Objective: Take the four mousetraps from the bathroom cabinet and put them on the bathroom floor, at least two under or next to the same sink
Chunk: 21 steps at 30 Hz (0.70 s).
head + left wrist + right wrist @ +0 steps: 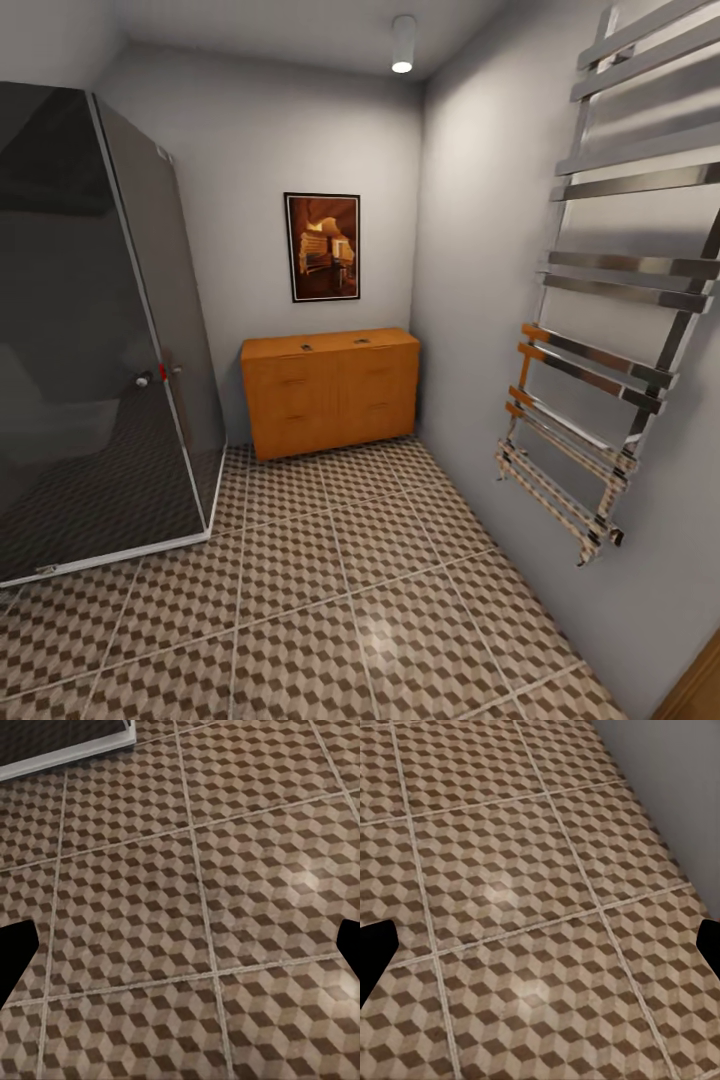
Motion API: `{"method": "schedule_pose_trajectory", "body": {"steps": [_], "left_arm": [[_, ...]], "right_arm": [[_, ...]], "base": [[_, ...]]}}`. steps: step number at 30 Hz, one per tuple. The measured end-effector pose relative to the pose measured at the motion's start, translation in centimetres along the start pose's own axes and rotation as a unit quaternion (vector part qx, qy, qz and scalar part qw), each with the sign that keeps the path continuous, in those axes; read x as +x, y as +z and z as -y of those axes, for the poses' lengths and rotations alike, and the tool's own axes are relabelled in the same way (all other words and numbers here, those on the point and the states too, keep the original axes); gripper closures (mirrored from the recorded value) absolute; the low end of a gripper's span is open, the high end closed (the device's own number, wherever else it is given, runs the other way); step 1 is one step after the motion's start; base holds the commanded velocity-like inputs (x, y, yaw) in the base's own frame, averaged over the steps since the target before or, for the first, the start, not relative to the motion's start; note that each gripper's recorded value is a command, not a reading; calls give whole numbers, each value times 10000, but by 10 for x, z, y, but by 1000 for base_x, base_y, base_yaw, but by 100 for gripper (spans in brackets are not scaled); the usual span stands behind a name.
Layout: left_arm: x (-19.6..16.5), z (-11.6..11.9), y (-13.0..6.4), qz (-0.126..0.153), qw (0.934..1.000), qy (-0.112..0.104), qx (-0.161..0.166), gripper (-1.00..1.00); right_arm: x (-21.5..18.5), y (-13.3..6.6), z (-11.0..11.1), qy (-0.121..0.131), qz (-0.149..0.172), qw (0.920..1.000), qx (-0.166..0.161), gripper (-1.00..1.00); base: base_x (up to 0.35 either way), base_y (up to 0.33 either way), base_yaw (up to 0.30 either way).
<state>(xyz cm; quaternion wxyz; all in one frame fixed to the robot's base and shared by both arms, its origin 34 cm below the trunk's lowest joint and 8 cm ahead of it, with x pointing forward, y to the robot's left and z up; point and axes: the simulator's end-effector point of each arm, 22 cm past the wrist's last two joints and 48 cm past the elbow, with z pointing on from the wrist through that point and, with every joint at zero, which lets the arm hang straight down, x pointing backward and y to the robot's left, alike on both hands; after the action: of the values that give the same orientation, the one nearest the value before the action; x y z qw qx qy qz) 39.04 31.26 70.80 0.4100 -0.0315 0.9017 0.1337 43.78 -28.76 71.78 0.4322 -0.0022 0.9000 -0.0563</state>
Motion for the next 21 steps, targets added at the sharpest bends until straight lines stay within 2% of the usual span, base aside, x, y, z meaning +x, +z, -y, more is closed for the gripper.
{"method": "schedule_pose_trajectory", "body": {"steps": [6,21], "left_arm": [[0,0,0,4,10000,-1,0,-100],[0,0,0,4,10000,0,1,-100]], "right_arm": [[-3,0,2,-20,59,10000,-6,-100],[-3,0,6,-68,67,10000,-14,-100]], "base": [[204,0,4],[329,0,0]]}}
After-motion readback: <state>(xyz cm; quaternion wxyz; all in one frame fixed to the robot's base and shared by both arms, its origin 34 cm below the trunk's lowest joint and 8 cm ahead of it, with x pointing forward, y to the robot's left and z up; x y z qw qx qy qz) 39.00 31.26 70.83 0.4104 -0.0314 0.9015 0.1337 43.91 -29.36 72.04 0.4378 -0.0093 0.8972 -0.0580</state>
